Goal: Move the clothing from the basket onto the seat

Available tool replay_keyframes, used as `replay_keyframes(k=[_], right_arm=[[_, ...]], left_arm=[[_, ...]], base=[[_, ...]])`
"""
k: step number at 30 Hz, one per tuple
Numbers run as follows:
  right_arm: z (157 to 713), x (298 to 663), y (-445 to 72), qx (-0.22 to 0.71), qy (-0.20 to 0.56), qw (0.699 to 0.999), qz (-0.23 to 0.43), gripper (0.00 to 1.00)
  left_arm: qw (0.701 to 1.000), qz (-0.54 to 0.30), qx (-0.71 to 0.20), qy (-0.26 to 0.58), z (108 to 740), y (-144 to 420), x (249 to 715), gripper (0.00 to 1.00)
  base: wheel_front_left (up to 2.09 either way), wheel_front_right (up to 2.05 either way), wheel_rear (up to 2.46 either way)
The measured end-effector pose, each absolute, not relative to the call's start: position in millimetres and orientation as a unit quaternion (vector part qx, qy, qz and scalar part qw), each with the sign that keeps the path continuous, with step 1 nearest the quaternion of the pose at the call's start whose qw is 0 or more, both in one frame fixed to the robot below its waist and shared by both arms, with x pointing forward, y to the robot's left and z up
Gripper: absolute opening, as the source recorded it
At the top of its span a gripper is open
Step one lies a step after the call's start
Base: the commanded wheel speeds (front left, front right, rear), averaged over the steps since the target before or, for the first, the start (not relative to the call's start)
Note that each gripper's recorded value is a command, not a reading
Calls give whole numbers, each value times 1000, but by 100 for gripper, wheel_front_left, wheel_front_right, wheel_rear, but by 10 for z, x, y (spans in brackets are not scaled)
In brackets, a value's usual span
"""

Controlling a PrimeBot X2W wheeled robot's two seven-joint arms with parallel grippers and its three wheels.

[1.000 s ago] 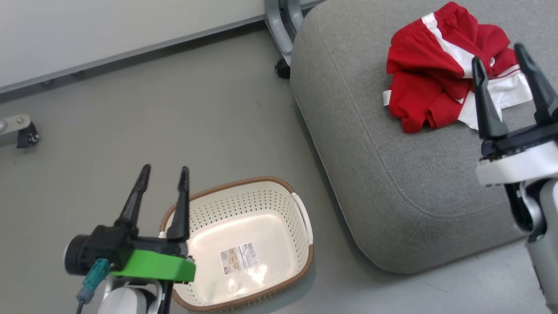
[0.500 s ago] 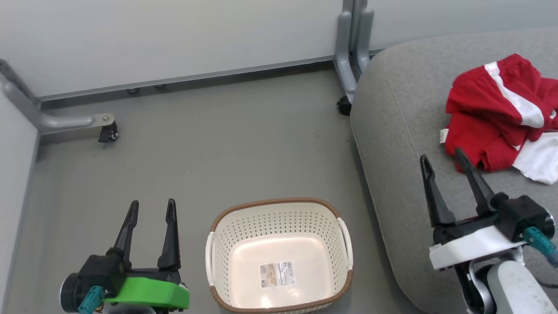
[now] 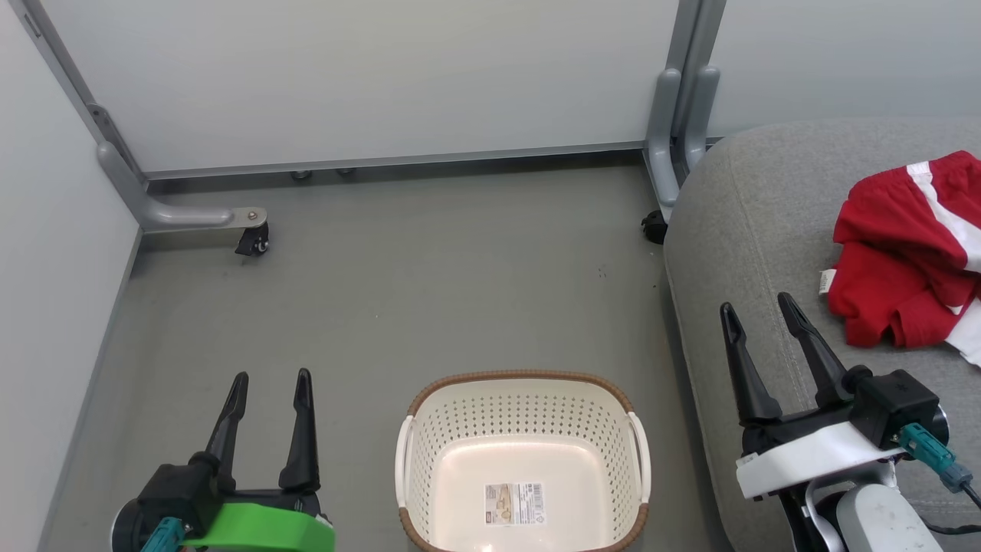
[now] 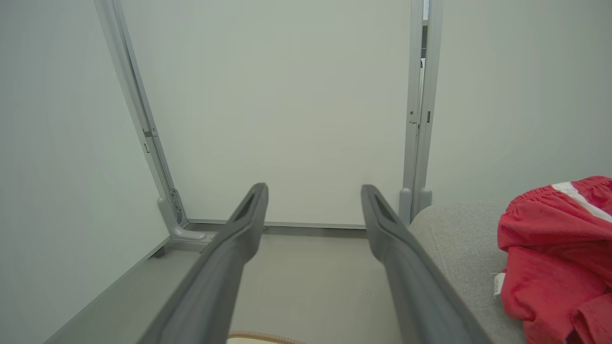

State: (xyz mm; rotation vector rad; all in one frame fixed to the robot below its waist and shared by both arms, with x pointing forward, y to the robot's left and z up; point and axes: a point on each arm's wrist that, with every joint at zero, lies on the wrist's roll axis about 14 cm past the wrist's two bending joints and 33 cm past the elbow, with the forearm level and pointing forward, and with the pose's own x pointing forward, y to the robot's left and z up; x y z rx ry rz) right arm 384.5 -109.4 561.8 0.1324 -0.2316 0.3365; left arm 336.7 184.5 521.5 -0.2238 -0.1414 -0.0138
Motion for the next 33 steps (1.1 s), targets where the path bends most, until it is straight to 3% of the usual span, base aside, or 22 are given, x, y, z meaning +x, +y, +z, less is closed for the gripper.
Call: replay_keyframes(k=[33], right_arm=[[5630, 3804, -1246, 70, -117, 980, 147, 100]], left_arm=[[987, -16, -148, -56, 5114, 1797, 3380, 100]], base=[[0, 0, 0]])
